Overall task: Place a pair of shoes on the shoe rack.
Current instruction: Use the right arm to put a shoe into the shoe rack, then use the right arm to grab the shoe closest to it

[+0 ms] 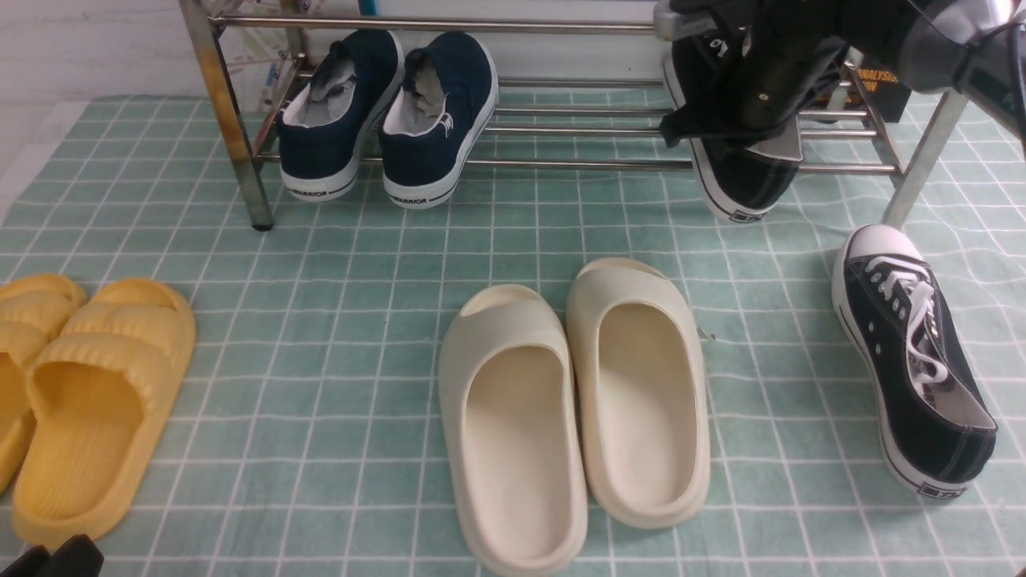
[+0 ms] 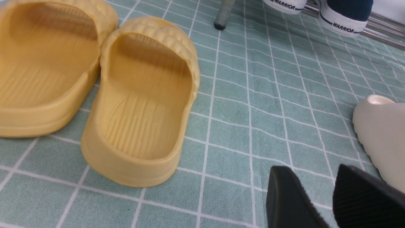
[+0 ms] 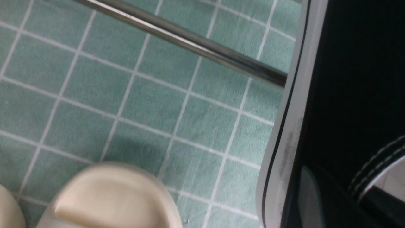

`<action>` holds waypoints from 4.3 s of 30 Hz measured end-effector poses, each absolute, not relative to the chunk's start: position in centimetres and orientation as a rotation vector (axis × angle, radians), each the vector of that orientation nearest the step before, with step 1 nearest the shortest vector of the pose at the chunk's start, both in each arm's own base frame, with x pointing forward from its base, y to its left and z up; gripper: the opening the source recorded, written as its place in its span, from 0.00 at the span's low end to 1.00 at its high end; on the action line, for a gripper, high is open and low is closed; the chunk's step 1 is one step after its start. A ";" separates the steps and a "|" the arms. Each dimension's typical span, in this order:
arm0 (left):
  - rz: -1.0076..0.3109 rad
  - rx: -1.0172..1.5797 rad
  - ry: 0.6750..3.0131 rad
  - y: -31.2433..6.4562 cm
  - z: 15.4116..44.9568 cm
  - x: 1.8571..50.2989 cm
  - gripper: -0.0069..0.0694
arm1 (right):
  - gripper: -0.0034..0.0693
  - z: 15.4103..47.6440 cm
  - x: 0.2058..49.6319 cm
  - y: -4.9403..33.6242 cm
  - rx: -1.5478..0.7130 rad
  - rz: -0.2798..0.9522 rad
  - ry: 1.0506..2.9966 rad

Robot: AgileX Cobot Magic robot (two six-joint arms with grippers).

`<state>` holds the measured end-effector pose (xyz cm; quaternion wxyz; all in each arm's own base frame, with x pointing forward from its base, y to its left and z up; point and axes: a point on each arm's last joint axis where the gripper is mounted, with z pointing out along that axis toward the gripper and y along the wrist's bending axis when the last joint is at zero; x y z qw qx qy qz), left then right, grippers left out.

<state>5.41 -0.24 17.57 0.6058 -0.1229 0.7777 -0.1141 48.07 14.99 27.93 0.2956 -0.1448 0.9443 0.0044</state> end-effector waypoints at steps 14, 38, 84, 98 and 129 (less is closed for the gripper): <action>-0.264 -0.284 1.799 -0.2 17.6 5.4 0.40 | 0.33 28.1 49.2 14.8 -0.407 -0.066 2.396; -0.265 -0.285 1.799 -0.2 17.6 5.4 0.40 | 0.04 33.6 41.9 11.4 -0.478 -0.134 2.639; -0.265 -0.285 1.799 -0.2 17.6 5.4 0.40 | 0.05 26.2 46.2 7.4 -0.279 -0.045 2.651; -0.265 -0.285 1.799 -0.2 17.6 5.4 0.40 | 0.06 24.5 47.5 8.4 -0.137 0.181 2.610; -0.265 -0.285 1.799 -0.2 17.6 5.4 0.40 | 0.68 29.7 30.9 5.6 -0.214 0.071 2.951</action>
